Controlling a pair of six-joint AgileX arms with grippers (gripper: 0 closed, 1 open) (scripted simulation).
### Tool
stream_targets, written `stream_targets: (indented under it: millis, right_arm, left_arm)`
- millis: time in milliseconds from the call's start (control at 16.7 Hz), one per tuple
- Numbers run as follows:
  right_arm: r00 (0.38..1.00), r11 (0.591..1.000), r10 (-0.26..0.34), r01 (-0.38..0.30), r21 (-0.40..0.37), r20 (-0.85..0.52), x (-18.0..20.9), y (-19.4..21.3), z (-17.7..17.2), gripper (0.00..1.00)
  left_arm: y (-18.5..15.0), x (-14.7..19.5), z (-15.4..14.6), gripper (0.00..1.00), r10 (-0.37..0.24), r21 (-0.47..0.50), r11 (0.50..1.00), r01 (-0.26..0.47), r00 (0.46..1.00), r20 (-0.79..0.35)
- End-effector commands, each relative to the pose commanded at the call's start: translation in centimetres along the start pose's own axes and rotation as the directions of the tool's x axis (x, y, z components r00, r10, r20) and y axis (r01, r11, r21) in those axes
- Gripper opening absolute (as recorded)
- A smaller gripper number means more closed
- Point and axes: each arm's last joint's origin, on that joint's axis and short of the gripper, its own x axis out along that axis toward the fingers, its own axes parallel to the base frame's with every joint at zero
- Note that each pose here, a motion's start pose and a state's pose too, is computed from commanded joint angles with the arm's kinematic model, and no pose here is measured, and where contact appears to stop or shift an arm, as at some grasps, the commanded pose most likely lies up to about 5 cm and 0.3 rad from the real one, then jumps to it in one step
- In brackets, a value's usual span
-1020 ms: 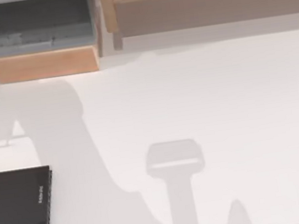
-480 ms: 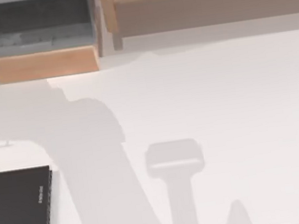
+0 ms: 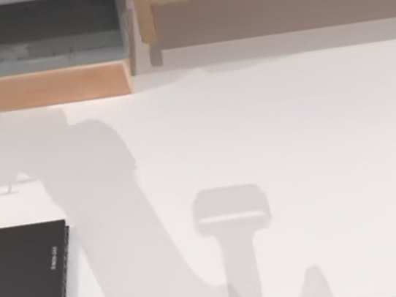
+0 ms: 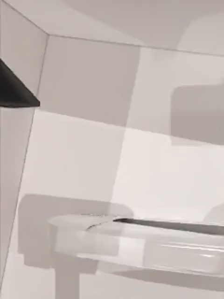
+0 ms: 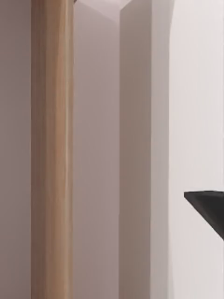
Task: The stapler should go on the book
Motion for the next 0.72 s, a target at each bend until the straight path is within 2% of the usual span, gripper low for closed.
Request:
stream_targets:
  millis: [120, 240, 540, 720]
  right_arm:
    - [1.000, 1.000, 0.000, 0.000, 0.000, 0.000, 0.0, 0.0, 0.0, 1.00]
    - [1.000, 1.000, 0.000, 0.000, 0.000, 0.000, 0.0, 0.0, 0.0, 1.00]
    - [1.000, 1.000, 0.000, 0.000, 0.000, 0.000, 0.0, 0.0, 0.0, 1.00]
    - [1.000, 1.000, 0.000, 0.000, 0.000, 0.000, 0.0, 0.0, 0.0, 1.00]
  left_arm:
    - [-0.3, 4.2, 1.0, 1.00, -0.002, -0.009, 1.000, 0.001, 1.000, -0.015]
    - [-0.6, 7.1, 1.6, 1.00, -0.001, -0.011, 1.000, 0.001, 1.000, -0.017]
    - [-0.9, 7.8, 1.8, 1.00, -0.002, -0.007, 1.000, 0.002, 1.000, -0.015]
    - [-0.9, 7.8, 1.8, 0.77, -0.002, -0.007, 1.000, 0.002, 1.000, -0.015]
